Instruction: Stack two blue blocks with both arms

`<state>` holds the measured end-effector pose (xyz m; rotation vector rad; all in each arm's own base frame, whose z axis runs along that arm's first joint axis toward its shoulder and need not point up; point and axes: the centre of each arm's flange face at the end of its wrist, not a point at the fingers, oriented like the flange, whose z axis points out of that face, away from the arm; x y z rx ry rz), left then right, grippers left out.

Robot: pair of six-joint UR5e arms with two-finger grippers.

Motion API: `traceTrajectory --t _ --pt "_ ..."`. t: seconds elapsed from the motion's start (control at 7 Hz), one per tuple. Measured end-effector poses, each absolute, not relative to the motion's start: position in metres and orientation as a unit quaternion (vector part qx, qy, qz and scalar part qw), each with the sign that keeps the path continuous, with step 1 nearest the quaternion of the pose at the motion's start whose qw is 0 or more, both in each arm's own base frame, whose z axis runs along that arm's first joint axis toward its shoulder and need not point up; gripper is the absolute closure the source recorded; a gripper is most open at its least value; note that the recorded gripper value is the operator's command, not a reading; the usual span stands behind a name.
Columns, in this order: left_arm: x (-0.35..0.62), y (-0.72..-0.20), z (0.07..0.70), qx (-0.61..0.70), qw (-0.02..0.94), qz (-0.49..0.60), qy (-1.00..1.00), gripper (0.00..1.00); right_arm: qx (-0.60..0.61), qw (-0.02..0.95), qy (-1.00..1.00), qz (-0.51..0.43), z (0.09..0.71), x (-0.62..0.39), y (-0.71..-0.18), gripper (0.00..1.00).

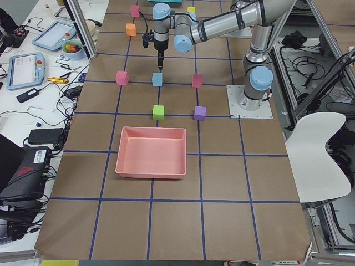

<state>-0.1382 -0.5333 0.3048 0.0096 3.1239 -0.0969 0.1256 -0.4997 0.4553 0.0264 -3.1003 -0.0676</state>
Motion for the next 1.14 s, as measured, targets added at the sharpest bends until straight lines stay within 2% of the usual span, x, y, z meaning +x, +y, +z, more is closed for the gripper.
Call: traceTrajectory --t 0.43,0.86,1.0,1.14 --pt "-0.139 -0.553 0.247 0.003 0.007 -0.02 1.0 0.0 0.01 0.018 -0.998 -0.062 0.379 0.126 -0.518 0.0" --pt "-0.142 -0.559 0.208 0.006 0.008 -0.003 1.0 0.0 0.014 0.015 -0.999 -0.026 0.288 0.126 -0.548 0.0" --pt "-0.143 -0.559 0.197 0.007 0.008 0.004 1.0 0.15 0.013 0.012 -1.0 -0.018 0.266 0.127 -0.556 0.0" --pt "-0.143 -0.561 0.191 0.008 0.008 -0.001 1.0 0.45 0.012 0.01 -1.0 -0.021 0.248 0.128 -0.562 0.0"
